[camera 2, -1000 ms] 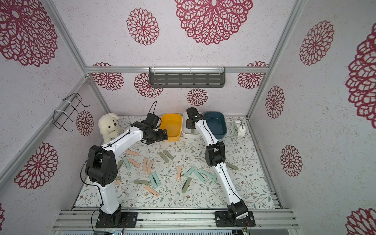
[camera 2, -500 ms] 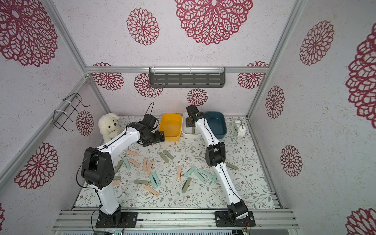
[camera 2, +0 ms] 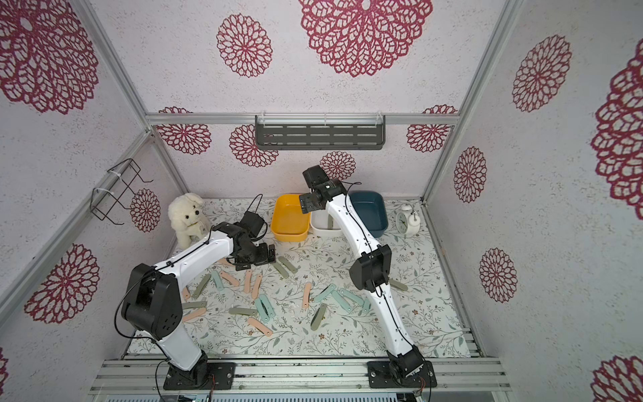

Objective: Place the fruit knives into the storage box by color
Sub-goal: Pick up the fruit knife from the center of the board.

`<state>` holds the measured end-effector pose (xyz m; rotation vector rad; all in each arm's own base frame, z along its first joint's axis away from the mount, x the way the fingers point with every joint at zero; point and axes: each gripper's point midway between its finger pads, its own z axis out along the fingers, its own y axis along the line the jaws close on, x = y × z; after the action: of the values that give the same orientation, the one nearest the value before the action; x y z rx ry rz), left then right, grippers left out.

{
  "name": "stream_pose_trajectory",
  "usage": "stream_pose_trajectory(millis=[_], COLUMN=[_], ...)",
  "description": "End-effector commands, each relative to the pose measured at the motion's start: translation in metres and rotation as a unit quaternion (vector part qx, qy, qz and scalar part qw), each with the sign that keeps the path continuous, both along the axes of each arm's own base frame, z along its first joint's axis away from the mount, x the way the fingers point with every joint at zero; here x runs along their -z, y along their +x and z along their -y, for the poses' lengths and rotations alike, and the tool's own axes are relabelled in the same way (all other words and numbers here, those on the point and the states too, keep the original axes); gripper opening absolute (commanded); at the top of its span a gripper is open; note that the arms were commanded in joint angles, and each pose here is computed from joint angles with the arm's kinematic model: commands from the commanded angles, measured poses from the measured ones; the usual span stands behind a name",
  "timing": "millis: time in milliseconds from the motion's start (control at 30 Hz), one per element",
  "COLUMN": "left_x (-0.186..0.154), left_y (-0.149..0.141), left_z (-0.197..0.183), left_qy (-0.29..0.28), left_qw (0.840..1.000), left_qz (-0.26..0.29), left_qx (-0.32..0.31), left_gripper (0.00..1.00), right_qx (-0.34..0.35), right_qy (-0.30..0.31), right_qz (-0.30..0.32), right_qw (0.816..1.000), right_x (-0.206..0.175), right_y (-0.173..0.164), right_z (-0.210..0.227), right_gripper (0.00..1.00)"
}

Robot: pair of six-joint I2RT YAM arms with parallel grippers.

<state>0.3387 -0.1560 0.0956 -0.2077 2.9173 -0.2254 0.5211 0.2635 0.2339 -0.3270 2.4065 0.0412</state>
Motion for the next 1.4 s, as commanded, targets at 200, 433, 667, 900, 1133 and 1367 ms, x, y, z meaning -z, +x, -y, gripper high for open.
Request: stream_pose_trajectory(millis=[200, 433, 667, 900, 1133, 1367], left_x=[0.024, 0.048, 0.076, 0.092, 0.097, 0.094], left_y=[-0.017, -0.026, -0.041, -0.055, -0.065, -0.066], left_z=[-0.012, -0.01, -0.012, -0.022, -0.022, -0.025], left_qy=[0.046, 0.05, 0.062, 0.078, 0.075, 0.079], left_qw=[0.998, 0.996, 0.993, 0.99, 0.99, 0.99], left_qz=[-0.032, -0.06, -0.091, -0.111, -0.119, -0.113], left_qx=[0.035, 0.043, 0.042, 0.033, 0.027, 0.027], left_gripper=[0.86, 0.7, 0.56, 0.42, 0.29, 0.19], right_qx=[-0.014, -0.026, -0.028, -0.027, -0.025, -0.02], right_qy=[-0.017, 0.027, 0.039, 0.036, 0.038, 0.037], right_qz=[0.017, 0.011, 0.002, -0.005, -0.003, -0.001], right_qw=[1.0, 0.999, 0.999, 0.999, 0.999, 0.999], right_x=[-0.032, -0.004, 0.023, 0.038, 0.038, 0.038], right_y=[-0.07, -0.113, -0.138, -0.141, -0.135, -0.13], right_z=[0.016, 0.025, 0.037, 0.041, 0.04, 0.04], right_gripper=[1.0, 0.99, 0.99, 0.99, 0.99, 0.99])
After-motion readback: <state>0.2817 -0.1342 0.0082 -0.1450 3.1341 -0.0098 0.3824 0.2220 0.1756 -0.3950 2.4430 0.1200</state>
